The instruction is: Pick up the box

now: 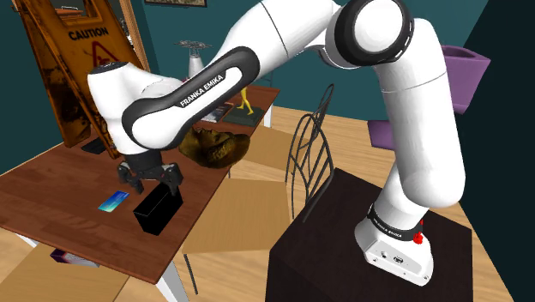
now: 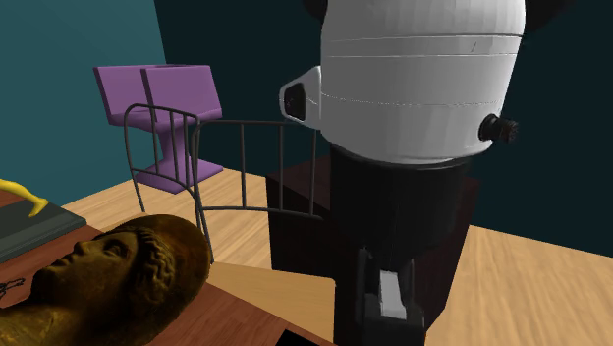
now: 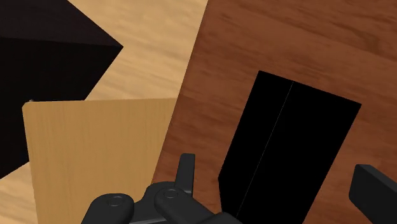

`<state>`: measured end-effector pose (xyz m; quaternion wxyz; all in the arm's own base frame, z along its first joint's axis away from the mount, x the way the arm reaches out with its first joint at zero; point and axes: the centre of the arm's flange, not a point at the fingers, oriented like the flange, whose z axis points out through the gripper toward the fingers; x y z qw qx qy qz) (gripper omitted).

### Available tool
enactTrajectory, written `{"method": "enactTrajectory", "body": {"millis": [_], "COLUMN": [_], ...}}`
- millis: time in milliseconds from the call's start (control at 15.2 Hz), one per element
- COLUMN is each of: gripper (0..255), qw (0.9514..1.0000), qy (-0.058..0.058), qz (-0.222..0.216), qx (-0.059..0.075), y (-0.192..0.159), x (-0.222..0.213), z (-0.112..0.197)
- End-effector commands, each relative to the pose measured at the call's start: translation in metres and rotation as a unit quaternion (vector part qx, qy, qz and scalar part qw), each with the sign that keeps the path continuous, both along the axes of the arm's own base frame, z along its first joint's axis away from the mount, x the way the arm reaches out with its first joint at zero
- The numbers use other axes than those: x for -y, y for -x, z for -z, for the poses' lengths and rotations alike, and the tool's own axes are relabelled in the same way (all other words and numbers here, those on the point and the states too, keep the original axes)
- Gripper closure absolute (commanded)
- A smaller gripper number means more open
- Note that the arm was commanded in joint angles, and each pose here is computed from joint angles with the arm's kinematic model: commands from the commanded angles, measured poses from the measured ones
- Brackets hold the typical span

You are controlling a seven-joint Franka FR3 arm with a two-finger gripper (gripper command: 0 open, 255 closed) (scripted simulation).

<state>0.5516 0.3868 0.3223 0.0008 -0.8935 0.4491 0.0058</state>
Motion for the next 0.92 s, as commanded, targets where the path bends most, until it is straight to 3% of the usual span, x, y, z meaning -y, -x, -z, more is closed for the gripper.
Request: {"method": "enactTrajectory", "body": {"millis": [0, 660, 726, 858], "gripper": [0, 0, 255, 255], "qw": [0.9998, 0.9996, 0.9996, 0.9996], "qy": [0.002, 0.002, 0.002, 0.002], "qz": [0.021, 0.027, 0.027, 0.027], "qx": [-0.001, -0.001, -0.001, -0.001], "y": [-0.020, -0.026, -0.025, -0.025], "x": [-0.011, -0.014, -0.014, -0.014], "z": [0.015, 0.059, 0.059, 0.059]}}
